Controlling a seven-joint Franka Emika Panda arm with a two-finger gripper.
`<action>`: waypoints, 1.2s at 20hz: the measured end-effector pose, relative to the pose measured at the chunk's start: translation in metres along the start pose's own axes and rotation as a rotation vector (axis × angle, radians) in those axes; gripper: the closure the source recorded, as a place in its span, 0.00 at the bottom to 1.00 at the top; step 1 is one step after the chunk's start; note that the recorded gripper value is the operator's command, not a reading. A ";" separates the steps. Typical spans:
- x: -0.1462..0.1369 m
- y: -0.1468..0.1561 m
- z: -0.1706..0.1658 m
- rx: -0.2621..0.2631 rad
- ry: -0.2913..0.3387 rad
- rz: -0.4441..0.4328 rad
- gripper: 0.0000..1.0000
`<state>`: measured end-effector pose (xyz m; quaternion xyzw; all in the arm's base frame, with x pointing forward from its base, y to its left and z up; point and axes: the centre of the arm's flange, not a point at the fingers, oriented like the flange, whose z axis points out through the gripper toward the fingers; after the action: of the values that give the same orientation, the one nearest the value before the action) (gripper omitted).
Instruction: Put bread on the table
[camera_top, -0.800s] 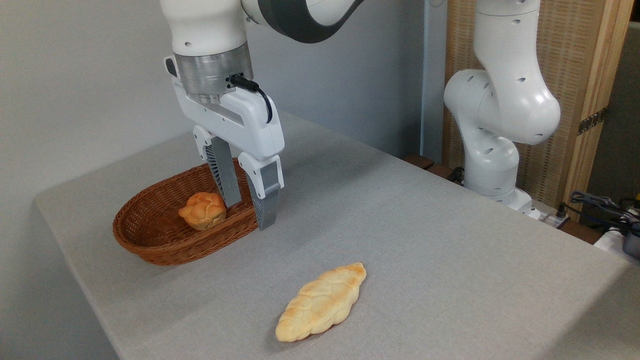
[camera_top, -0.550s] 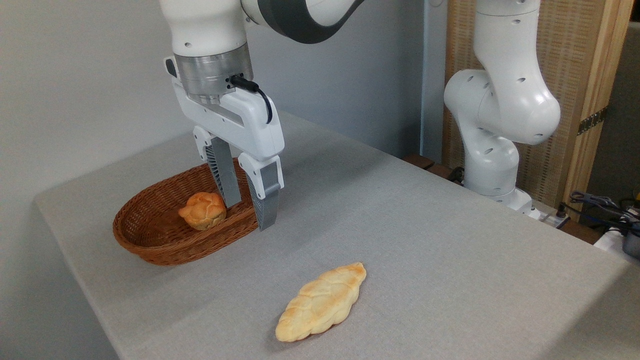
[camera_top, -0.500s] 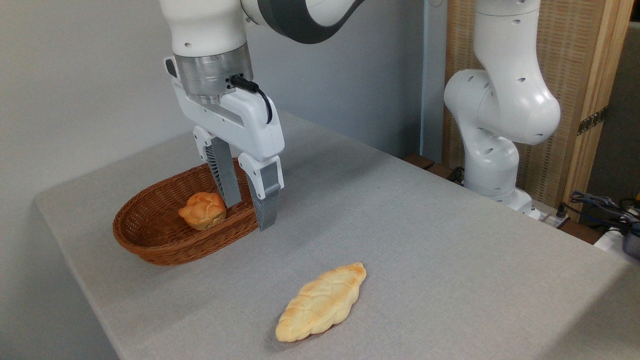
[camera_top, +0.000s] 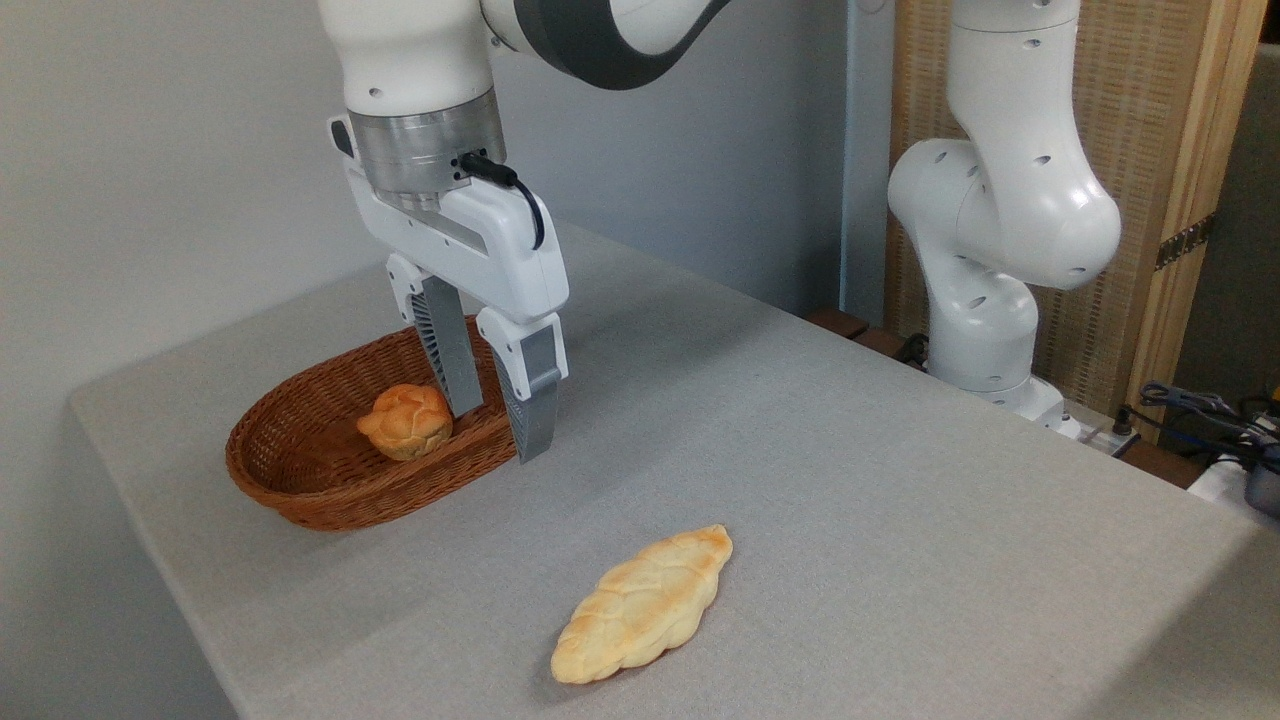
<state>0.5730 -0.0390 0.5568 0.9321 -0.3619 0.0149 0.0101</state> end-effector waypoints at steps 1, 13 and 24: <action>0.000 0.000 0.000 0.000 0.000 0.000 0.00; 0.000 0.000 0.000 0.000 0.000 0.000 0.00; 0.026 0.026 0.011 -0.008 -0.005 0.062 0.00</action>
<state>0.5747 -0.0761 0.5464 0.9204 -0.3906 0.0113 0.0122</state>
